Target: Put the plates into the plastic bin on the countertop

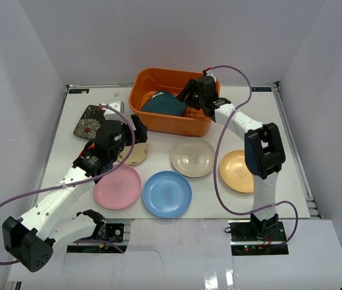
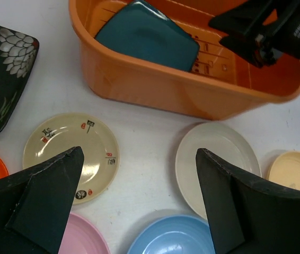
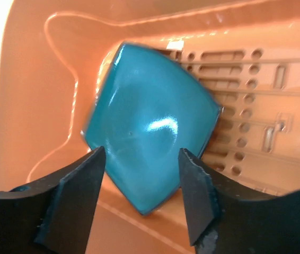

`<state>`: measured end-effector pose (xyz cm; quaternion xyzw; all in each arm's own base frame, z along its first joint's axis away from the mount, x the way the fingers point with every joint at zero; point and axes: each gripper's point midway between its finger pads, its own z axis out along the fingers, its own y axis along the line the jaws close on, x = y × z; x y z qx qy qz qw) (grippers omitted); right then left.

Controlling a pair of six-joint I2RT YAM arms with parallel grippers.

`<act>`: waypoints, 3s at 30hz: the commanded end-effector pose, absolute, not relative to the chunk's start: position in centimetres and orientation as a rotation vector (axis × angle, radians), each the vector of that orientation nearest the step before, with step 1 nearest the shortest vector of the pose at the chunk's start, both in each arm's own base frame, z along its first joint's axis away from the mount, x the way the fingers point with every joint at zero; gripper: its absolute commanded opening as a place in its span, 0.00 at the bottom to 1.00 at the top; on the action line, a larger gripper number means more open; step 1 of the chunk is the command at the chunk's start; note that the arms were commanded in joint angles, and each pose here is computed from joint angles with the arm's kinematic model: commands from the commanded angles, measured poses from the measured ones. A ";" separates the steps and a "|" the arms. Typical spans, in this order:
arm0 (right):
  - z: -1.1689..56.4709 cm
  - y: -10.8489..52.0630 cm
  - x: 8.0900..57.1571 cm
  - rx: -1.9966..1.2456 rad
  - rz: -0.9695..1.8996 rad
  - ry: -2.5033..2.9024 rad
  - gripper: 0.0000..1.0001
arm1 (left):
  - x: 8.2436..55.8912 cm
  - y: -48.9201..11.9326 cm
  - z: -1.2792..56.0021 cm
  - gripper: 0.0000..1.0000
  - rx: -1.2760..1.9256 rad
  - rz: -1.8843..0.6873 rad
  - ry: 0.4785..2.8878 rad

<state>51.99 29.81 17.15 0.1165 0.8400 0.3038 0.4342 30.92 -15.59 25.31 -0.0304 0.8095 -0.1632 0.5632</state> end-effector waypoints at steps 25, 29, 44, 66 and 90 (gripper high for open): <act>26.5 34.6 35.7 -0.481 1.041 1.826 0.66 | 43.2 11.0 10.0 0.85 -1.113 -0.704 1.802; 26.7 34.7 34.8 -0.509 1.063 1.808 0.66 | 43.9 12.1 8.6 0.82 -1.117 -0.733 1.790; 25.7 35.6 34.0 -0.506 1.121 1.825 0.64 | 46.8 13.1 2.5 0.51 -1.122 -0.792 1.817; 28.6 38.4 33.6 -0.528 1.287 1.824 0.83 | 44.3 12.5 28.2 0.00 -0.920 -1.014 1.163; 33.0 40.5 40.3 -0.269 1.138 1.767 0.84 | 40.8 -6.2 35.5 0.00 -0.593 -1.349 1.366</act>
